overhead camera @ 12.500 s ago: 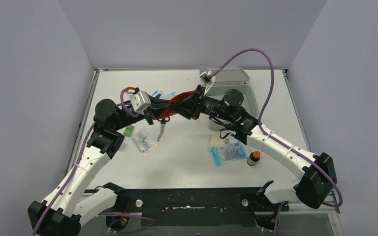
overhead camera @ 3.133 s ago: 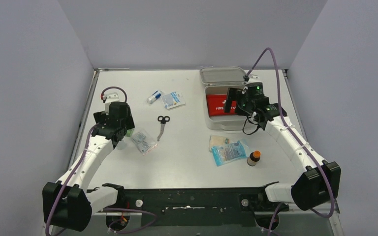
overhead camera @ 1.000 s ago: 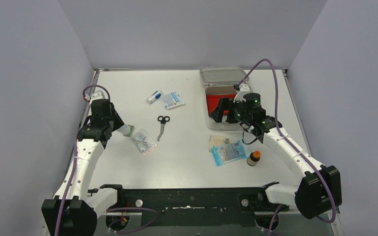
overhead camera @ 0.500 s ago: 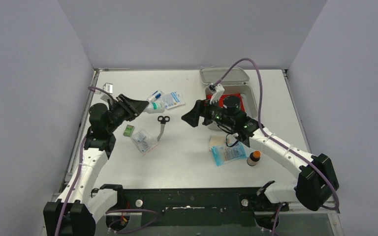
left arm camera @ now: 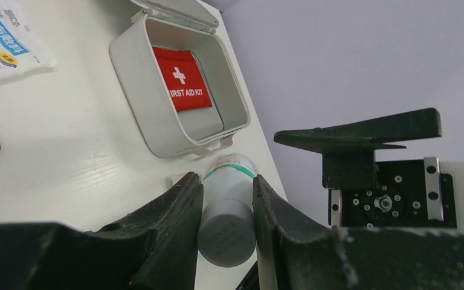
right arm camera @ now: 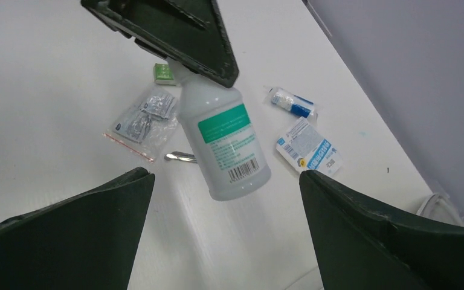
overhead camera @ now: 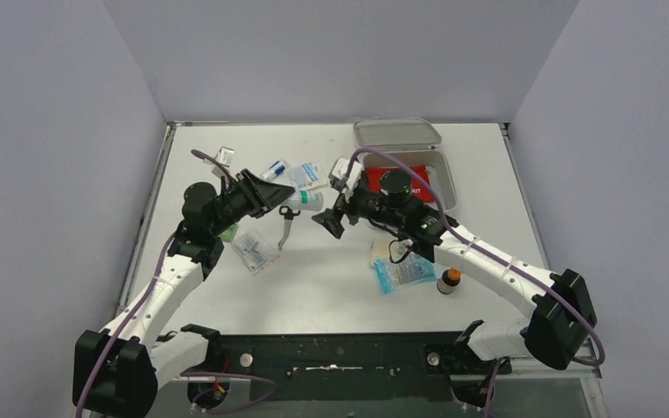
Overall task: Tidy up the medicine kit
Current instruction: Pick up the pill bottle at the center of the board, then place the pill bottle in the medicine box.
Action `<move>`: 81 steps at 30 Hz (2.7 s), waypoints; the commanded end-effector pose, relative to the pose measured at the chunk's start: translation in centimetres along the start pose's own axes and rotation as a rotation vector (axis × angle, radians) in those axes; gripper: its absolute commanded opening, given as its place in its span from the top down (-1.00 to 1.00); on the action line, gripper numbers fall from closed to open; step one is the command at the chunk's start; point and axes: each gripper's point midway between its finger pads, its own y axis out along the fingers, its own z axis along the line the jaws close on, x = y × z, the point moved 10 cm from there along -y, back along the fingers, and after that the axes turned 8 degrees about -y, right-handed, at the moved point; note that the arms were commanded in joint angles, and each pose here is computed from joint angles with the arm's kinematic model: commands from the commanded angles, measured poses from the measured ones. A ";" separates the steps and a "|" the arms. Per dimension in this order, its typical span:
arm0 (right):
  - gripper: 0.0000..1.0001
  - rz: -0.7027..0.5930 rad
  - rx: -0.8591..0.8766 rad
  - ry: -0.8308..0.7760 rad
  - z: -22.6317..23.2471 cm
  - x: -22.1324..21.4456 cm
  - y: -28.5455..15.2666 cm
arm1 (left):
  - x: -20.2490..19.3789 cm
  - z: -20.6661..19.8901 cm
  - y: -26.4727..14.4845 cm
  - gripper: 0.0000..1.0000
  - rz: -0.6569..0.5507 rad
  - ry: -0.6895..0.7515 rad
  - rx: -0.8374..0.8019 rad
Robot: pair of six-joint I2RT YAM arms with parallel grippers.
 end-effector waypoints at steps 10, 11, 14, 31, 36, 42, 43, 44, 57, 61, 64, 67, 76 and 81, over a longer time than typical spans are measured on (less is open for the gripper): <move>-0.67 -0.002 0.061 -0.253 1.2 1.0 3.2 | -0.1 -1.6 0.7 1.00 0.085 0.031 -0.113; -0.64 -0.001 0.054 -0.255 1.2 1.1 3.4 | -0.2 -1.6 0.7 1.00 0.090 0.025 -0.118; -0.56 0.010 0.038 -0.268 1.1 1.0 3.9 | -0.3 -1.7 0.7 1.00 0.102 0.019 -0.128; 0.59 0.042 0.024 -0.467 0.1 0.4 4.7 | 0.6 1.0 1.0 0.08 0.112 0.036 0.028; 0.76 0.179 -0.039 -0.508 -3.2 -1.9 2.7 | 2.6 3.5 0.0 -0.14 0.057 0.154 0.183; 0.60 0.349 -0.149 -0.528 -8.4 -3.9 -1.9 | 2.8 6.7 -2.2 -0.58 0.063 0.220 0.378; 0.58 0.395 -0.154 -0.522 -9.1 -4.3 -2.5 | 2.6 7.0 -2.4 -0.61 0.054 0.235 0.398; 0.55 0.442 -0.162 -0.519 -9.7 -5.0 -3.2 | 2.4 7.3 -2.7 -0.62 0.048 0.248 0.414; 0.26 0.624 0.042 -0.428 -15.2 -13.5 -6.9 | 2.3 8.8 -4.9 -0.64 0.007 0.361 0.553; 0.23 0.621 0.180 -0.414 -15.0 -15.2 -5.8 | 2.3 8.8 -5.1 -0.64 0.000 0.371 0.565; 0.22 0.583 0.265 -0.424 -14.5 -15.9 -4.8 | 2.3 8.9 -5.1 -0.64 0.006 0.369 0.565; 0.18 0.594 0.311 -0.414 -14.3 -16.7 -4.3 | 2.4 9.0 -5.0 -0.65 0.014 0.366 0.567; -0.10 0.582 0.391 -0.403 -13.5 -17.7 -3.0 | 2.5 9.0 -5.1 -0.66 0.007 0.361 0.564; -0.43 0.591 0.398 -0.398 -13.6 -17.1 -3.2 | 2.5 9.1 -5.0 -0.66 0.007 0.352 0.563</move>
